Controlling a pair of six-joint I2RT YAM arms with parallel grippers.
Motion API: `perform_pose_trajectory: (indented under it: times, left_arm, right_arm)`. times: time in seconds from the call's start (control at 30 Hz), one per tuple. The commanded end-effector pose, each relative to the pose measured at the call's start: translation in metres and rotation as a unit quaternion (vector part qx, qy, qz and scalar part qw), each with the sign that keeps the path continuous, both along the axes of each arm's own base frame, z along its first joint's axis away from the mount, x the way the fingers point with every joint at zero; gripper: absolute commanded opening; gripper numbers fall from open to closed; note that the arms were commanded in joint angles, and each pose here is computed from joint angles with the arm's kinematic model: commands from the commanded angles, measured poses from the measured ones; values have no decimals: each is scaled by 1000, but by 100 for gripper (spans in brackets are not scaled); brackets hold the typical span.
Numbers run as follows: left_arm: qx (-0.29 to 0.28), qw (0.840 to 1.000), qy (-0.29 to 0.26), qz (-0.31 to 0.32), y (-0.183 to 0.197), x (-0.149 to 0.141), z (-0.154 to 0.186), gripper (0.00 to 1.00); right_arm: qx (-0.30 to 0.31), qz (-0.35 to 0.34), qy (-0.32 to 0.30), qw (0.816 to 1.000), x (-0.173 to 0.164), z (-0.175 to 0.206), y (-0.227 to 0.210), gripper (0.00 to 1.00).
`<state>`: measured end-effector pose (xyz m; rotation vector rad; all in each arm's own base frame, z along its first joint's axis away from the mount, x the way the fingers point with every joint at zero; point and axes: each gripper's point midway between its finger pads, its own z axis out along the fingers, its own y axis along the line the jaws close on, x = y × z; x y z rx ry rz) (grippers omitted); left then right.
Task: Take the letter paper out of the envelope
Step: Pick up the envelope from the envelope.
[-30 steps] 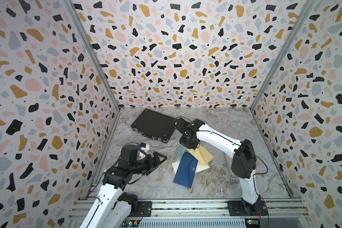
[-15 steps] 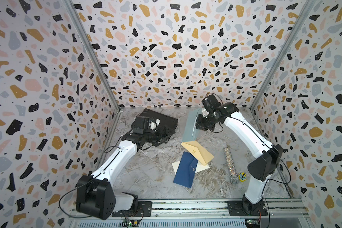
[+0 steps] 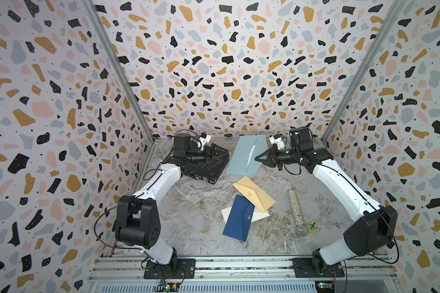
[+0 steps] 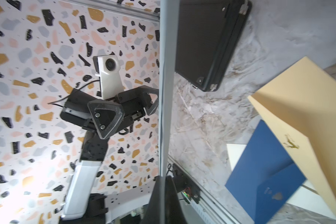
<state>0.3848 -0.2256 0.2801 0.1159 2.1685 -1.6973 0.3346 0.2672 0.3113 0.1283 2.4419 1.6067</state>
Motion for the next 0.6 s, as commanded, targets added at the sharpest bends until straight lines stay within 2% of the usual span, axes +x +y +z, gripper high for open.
perform_pose_trajectory:
  times: [0.0,0.17,0.27,0.57]
  left_arm:
    - [-65,995,-59,-45,-9,2,43,86]
    - [-79,995,-44,-51,-12,9,39,84]
    - [-88,994,-48,-48,-13,14,44,80]
    - [-150,986,-42,-67,-21,24,67,52]
  right_arm:
    - [87,37,-46,994,-8,53,9,0]
    - [132,51,-53,989,-3,66,16,0]
    - [139,59,-44,988,-1,65,19,0]
    - [148,77,-22,986,4,51,25,0]
